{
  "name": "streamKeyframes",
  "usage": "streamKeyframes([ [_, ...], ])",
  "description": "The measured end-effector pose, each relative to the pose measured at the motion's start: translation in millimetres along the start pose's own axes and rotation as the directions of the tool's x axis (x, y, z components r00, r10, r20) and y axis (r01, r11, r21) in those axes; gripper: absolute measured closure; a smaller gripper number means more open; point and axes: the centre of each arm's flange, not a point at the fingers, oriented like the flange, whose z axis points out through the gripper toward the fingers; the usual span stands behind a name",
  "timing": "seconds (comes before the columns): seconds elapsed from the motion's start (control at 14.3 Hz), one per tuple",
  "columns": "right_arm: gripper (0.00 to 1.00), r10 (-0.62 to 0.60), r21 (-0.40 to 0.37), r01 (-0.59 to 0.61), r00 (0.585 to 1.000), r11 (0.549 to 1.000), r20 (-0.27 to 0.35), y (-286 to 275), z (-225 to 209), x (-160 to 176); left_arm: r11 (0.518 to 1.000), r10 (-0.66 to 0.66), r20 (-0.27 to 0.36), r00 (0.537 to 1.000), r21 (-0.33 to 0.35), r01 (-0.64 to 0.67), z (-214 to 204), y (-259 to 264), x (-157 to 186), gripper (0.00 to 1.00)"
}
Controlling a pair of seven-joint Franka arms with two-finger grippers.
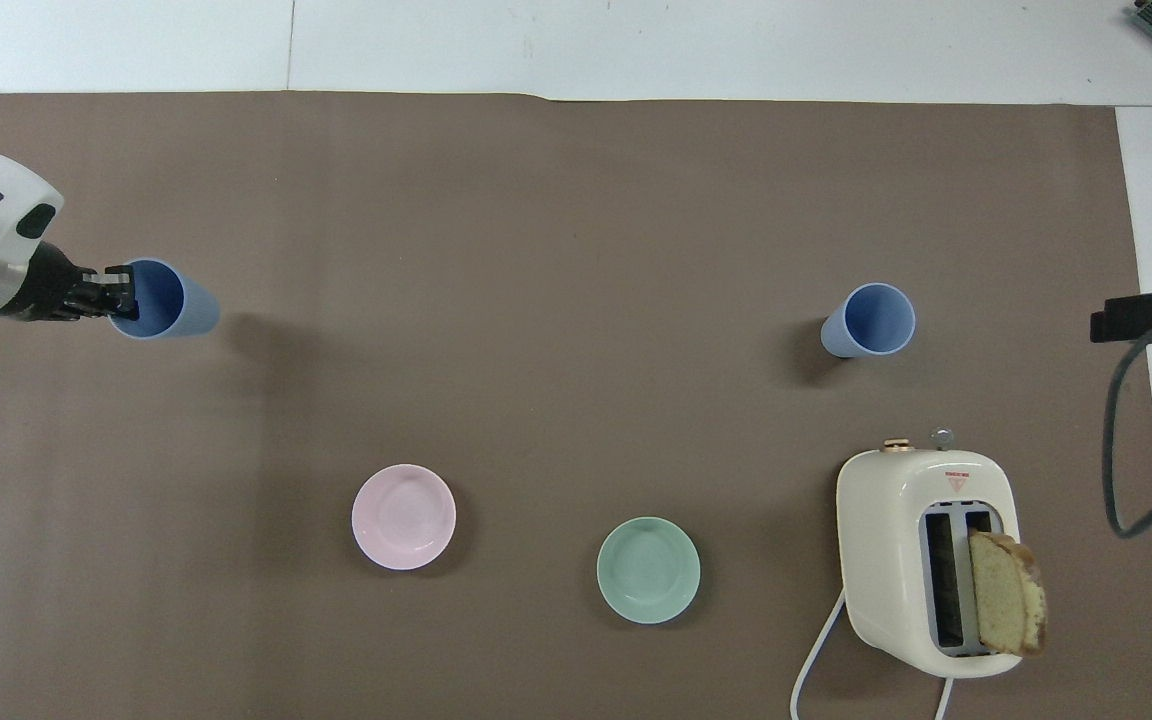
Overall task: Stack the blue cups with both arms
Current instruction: 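Carry the blue cup with the left gripper toward the table center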
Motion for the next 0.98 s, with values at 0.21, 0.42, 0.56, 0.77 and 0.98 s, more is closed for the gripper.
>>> streamKeyframes([
  [0.21, 0.0, 0.0, 0.0, 0.0, 1.0, 1.0, 0.0, 0.0, 0.0, 0.0, 1.0, -0.009, 0.02, 1.0, -0.006, 0.009, 15.4, 97.4, -37.4, 0.96],
  [0.42, 0.0, 0.0, 0.0, 0.0, 1.0, 1.0, 0.0, 0.0, 0.0, 0.0, 1.0, -0.009, -0.002, 1.0, -0.022, 0.009, 54.8, 185.9, -74.4, 0.96],
  [0.56, 0.0, 0.0, 0.0, 0.0, 1.0, 1.0, 0.0, 0.0, 0.0, 0.0, 0.999, 0.006, -0.001, 1.0, -0.032, -0.006, 82.9, 214.6, -85.3, 0.96],
  [0.77, 0.0, 0.0, 0.0, 0.0, 1.0, 1.0, 0.0, 0.0, 0.0, 0.0, 0.999, 0.019, -0.005, 1.0, -0.046, -0.02, 110.1, 233.6, -90.8, 0.96],
  [0.98, 0.0, 0.0, 0.0, 0.0, 1.0, 1.0, 0.0, 0.0, 0.0, 0.0, 0.998, 0.033, -0.002, 0.999, -0.049, -0.033, 125.2, 242.8, -95.5, 0.96],
])
